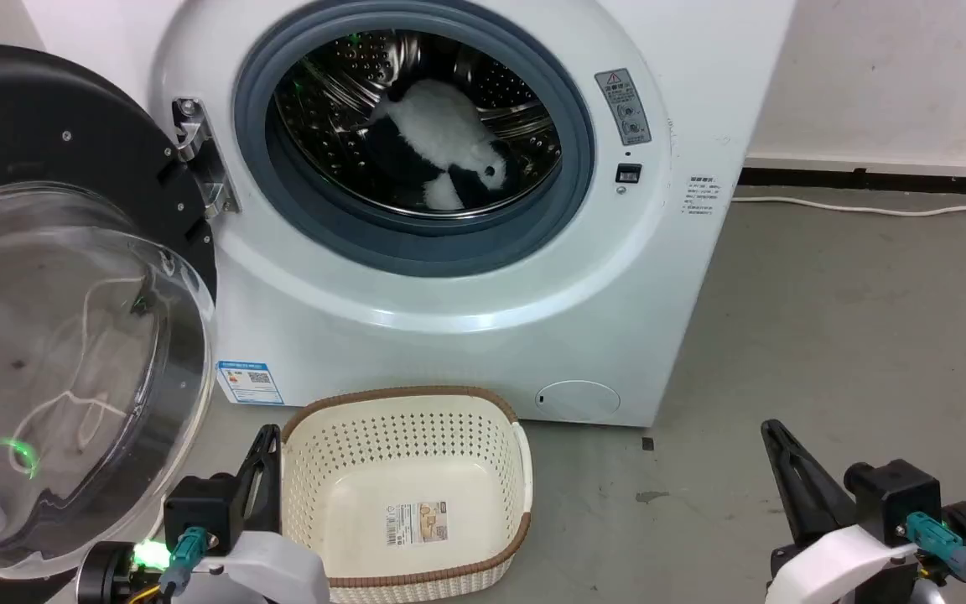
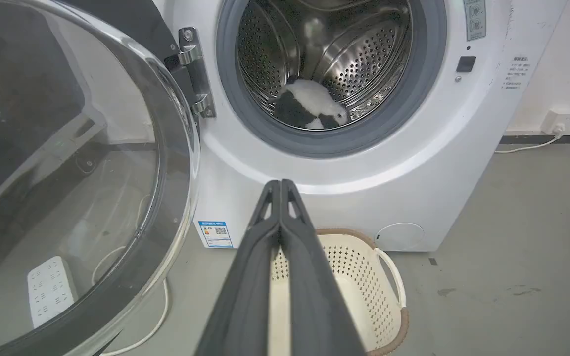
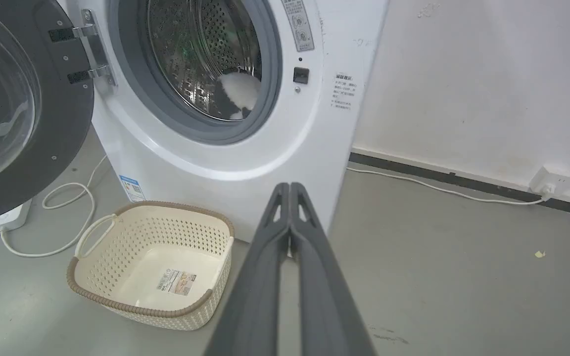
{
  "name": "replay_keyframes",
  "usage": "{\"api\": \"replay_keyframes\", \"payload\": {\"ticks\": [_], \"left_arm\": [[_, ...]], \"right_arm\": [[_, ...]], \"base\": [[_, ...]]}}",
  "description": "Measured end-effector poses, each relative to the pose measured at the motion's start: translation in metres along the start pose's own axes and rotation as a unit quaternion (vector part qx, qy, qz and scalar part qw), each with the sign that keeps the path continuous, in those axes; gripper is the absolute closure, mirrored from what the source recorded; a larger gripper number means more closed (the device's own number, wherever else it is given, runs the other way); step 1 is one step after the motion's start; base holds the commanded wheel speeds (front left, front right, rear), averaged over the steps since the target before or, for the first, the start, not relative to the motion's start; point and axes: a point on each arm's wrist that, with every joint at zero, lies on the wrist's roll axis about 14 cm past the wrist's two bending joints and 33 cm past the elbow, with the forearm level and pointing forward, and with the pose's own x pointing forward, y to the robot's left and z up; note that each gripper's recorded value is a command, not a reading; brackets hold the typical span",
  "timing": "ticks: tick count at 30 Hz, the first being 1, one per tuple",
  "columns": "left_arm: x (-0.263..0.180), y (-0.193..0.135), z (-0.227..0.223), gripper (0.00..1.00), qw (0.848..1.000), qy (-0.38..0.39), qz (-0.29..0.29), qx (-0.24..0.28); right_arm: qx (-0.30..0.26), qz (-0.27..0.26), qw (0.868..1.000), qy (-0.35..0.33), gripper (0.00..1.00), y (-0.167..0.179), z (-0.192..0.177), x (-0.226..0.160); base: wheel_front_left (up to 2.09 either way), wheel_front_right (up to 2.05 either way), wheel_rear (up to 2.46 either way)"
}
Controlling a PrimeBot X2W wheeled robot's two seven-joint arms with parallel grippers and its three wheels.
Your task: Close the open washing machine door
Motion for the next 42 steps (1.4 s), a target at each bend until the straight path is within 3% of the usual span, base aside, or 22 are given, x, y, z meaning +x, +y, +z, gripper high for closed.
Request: {"api": "replay_keyframes", "payload": {"ticks": [35,36,42], "left_arm": [[0.0,0.0001,0.0,1.0,1.0,0.0,0.0,0.0],[0.0,-0.0001,0.0,0.0,1.0,0.0,0.0,0.0],[-0.0002,-0.0011,-0.0007,0.0,1.0,0.001,-0.002,0.0]], "right_arm": [[0.0,0.0,1.0,0.0,1.0,0.0001,0.0,0.0],[0.0,0.0,1.0,0.0,0.0,0.0001,0.0,0.0],[0.001,-0.001,1.0,0.0,0.0,-0.0004,-0.0001,-0.0001]], "base": [[0.0,0.0,0.0],[0.0,0.0,0.0],[0.0,0.0,0.0]]}}
